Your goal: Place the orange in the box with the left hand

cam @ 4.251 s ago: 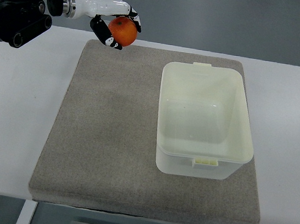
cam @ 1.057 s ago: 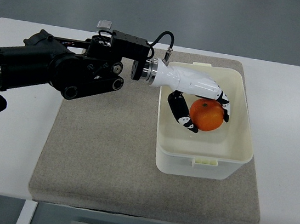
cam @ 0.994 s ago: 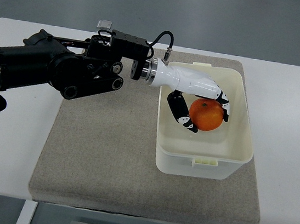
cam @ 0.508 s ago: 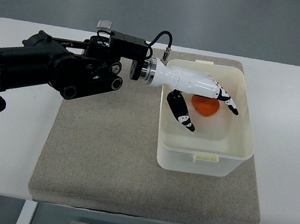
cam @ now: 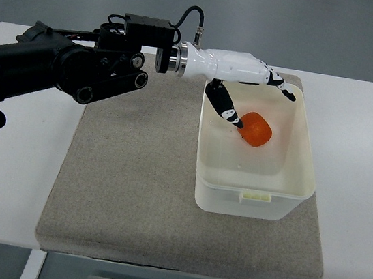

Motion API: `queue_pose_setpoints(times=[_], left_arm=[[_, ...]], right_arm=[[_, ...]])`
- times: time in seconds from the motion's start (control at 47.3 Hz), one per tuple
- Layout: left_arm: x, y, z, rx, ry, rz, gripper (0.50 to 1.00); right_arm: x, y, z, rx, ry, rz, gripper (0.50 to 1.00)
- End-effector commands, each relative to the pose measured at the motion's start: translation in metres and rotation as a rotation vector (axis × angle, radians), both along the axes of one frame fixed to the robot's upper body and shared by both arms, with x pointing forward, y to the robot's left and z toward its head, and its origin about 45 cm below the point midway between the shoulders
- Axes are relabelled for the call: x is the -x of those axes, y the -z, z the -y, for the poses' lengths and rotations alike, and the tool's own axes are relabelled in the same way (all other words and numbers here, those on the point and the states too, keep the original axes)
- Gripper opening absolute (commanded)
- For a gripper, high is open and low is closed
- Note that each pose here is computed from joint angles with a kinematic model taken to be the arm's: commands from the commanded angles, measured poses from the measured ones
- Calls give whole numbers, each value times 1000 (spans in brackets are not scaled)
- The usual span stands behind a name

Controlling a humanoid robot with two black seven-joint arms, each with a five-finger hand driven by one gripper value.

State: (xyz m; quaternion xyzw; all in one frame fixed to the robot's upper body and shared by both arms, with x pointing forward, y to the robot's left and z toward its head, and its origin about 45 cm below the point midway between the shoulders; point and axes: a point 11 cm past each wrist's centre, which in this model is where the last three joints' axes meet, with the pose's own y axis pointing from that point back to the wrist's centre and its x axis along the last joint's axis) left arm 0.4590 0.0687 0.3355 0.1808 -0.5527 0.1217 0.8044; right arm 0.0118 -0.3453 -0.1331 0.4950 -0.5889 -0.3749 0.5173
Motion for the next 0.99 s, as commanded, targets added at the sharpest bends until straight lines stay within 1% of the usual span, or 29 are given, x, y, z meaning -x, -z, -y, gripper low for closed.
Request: queue_pose_setpoints(times=[0.0,0.233,0.36,0.55,0.677,0.825,0.973], left_arm=[[-13,-2,-15,7,-61,11,872],[-49,-17,-62,109,-263,2,874],[-61,-22,-85,168,-353,-11,874],[-73,-23,-118,193,-464,7,876],[-83,-31,-149,277,-573,5,874],[-86,-25,-182,421,-692,-44,874],[-84,-10,-196,647,-765,-156,870]], right_arm=[[0,0,0,0,0,0,926],[0,0,0,0,0,0,926],[0,0,0,0,0,0,926],[0,0,0,0,1,0,926],[0,0,0,0,0,0,926],[0,0,0,0,0,0,926],[0,0,0,0,0,0,926]])
